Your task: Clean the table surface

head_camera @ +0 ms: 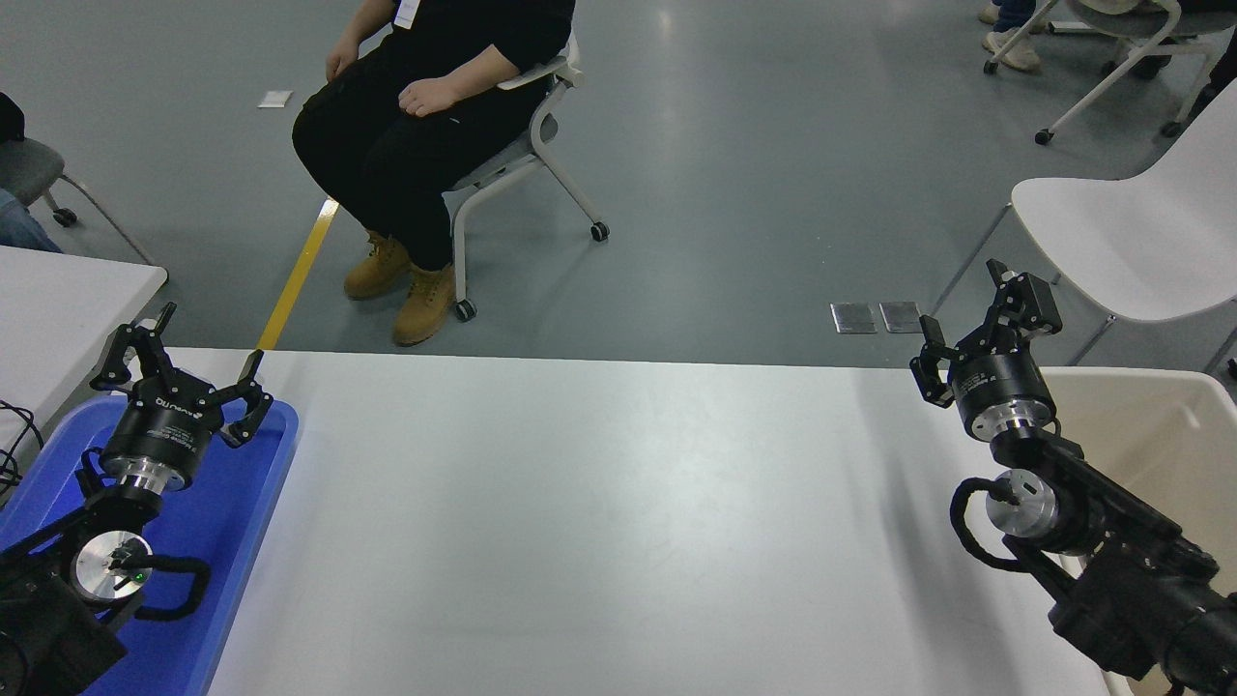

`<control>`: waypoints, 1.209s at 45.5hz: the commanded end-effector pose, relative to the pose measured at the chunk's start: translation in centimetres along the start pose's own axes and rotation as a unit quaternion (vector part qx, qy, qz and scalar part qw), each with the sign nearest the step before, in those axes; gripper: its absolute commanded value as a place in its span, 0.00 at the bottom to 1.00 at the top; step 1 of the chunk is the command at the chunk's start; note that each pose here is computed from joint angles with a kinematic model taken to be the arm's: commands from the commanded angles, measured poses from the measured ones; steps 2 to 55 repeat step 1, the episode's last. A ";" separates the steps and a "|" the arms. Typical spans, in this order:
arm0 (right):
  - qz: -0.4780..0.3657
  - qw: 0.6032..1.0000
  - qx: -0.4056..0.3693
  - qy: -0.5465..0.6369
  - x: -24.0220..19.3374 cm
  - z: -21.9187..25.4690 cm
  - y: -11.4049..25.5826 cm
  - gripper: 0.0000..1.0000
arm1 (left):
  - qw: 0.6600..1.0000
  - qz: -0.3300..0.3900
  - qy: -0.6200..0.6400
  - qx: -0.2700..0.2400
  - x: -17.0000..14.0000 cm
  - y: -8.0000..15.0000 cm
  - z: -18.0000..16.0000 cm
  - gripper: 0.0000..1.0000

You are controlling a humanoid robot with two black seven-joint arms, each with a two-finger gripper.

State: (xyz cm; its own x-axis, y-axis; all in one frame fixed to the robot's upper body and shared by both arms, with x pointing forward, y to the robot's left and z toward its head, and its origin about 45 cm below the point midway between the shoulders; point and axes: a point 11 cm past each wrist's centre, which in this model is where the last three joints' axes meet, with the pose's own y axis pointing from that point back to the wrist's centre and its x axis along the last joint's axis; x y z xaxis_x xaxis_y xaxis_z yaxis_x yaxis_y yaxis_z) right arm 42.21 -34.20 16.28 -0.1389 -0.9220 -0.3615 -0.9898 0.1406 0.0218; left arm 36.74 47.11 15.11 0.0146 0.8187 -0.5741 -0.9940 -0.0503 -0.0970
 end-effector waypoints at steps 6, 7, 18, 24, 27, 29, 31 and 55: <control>0.001 1.000 -0.004 0.002 0.1 0.4 0.2 0.98 | 1.000 0.000 0.000 0.000 0.0 0.0 0.0 1.00; 0.001 1.000 -0.004 0.002 0.1 0.4 0.2 0.98 | 1.000 0.000 0.000 0.000 0.0 0.0 0.0 1.00; 0.001 1.000 -0.004 0.002 0.1 0.4 0.2 0.98 | 1.000 0.000 0.000 0.000 0.0 0.0 0.0 1.00; 0.001 1.000 -0.004 0.002 0.1 0.4 0.2 0.98 | 1.000 0.000 0.000 0.000 0.0 0.0 0.0 1.00; 0.001 1.000 -0.004 0.002 0.1 0.4 0.2 0.98 | 1.000 0.000 0.000 0.000 0.0 0.0 0.0 1.00; 0.001 1.000 -0.004 0.002 0.1 0.4 0.2 0.98 | 1.000 0.000 0.000 0.000 0.0 0.0 0.0 1.00; 0.001 1.000 -0.004 0.002 0.1 0.4 0.2 0.98 | 1.000 0.000 0.000 0.000 0.0 0.0 0.0 1.00; 0.001 1.000 -0.004 0.002 0.1 0.4 0.2 0.98 | 1.000 0.000 0.000 0.000 0.0 0.0 0.0 1.00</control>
